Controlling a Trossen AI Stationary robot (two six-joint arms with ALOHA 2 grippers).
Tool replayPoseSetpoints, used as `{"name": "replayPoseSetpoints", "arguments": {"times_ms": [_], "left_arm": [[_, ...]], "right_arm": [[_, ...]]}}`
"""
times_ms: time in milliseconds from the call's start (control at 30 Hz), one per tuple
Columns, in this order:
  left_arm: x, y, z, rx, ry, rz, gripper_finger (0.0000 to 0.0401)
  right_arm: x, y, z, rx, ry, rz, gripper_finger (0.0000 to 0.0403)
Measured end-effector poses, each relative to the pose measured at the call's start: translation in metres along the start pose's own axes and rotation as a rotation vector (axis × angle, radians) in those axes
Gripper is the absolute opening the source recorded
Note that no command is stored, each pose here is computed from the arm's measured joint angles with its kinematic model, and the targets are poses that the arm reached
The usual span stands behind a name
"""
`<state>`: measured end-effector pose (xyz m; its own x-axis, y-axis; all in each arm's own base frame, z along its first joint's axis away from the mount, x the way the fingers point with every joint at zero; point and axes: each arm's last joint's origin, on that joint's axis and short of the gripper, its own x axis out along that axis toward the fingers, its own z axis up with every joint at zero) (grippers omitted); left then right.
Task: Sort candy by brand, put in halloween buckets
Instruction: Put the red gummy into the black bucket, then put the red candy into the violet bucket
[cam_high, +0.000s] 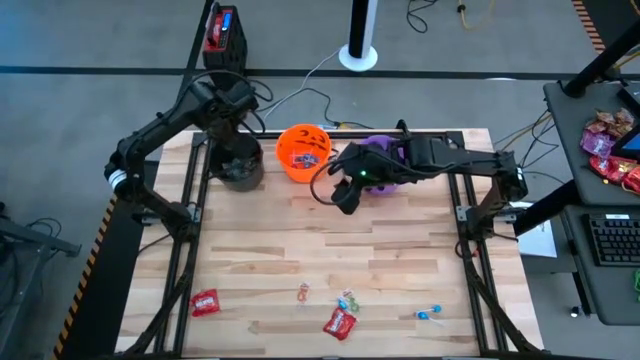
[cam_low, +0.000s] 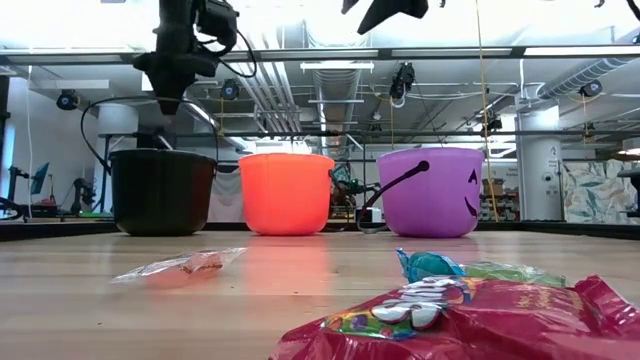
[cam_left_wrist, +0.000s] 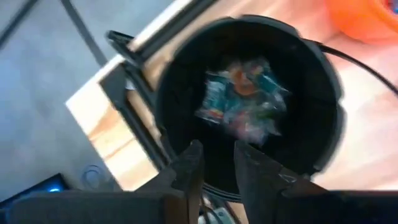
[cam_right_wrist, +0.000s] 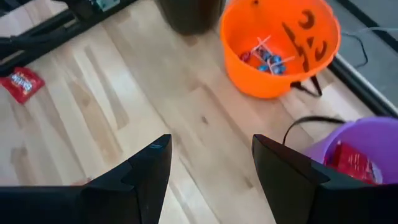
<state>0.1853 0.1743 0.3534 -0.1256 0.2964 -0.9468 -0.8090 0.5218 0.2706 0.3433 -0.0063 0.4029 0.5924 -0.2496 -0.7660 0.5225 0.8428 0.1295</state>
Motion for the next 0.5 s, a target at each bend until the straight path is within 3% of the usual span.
{"name": "replayPoseSetpoints", "arguments": {"times_ms": [133,267,400,500], "left_arm": [[-0.003,0.003,-0.002,-0.009,-0.023,0.045,0.0090],[-0.017,0.002,-0.012,-0.056,-0.101,0.018,0.0095],[-0.048,-0.011,-0.032,-0.033,-0.291,-0.088,0.0096],[-0.075,-0.027,-0.052,0.030,-0.445,-0.247,0.0096]], "right_arm": [[-0.002,0.010,-0.013,-0.002,0.065,0.010,0.0217],[-0.001,0.031,-0.036,-0.038,0.190,0.117,0.0217],[0.005,0.059,-0.068,-0.111,0.276,0.192,0.0217],[0.011,0.078,-0.097,-0.164,0.333,0.235,0.0217]]}}
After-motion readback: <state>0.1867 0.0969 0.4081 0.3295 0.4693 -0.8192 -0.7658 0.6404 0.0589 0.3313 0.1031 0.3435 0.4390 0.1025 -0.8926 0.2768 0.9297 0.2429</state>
